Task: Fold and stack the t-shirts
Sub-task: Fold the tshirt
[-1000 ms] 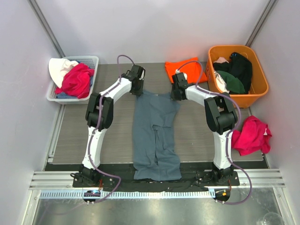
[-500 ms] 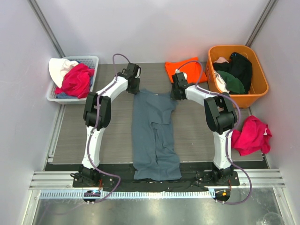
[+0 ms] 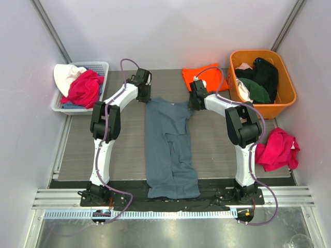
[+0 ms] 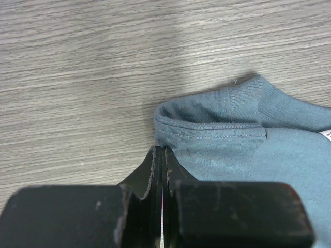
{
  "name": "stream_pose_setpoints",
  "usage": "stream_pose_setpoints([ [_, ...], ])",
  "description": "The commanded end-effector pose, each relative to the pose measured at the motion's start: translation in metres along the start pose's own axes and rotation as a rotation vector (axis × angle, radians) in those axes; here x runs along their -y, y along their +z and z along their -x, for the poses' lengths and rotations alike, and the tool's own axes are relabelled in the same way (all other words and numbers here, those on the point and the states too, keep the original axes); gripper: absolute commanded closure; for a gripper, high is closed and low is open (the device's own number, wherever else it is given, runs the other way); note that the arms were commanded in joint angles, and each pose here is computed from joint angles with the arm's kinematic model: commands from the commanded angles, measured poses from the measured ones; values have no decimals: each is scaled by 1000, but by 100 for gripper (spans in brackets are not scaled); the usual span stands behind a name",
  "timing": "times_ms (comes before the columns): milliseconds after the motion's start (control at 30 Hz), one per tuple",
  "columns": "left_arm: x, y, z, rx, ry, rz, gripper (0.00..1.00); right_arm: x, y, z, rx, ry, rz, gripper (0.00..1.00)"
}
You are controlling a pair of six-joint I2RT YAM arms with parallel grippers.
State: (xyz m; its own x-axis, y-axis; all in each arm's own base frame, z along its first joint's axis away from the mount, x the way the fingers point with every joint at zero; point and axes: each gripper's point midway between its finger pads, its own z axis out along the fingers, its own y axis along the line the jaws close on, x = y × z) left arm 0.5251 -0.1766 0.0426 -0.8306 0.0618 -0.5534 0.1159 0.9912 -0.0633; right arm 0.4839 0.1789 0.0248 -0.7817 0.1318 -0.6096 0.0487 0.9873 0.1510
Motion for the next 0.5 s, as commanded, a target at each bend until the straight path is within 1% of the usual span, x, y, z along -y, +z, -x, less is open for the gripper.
stream_pose_setpoints([
  [0,-8,-27,31,91,-18,-1,100,23,17,-40,-119,-32,-72,99],
  [233,-21,-26,31,89,-45,12,100,23,17,-40,-120,-29,-73,99],
  [467,-24,-24,28,82,-55,10,100,24,17,-40,-122,-30,-74,99],
])
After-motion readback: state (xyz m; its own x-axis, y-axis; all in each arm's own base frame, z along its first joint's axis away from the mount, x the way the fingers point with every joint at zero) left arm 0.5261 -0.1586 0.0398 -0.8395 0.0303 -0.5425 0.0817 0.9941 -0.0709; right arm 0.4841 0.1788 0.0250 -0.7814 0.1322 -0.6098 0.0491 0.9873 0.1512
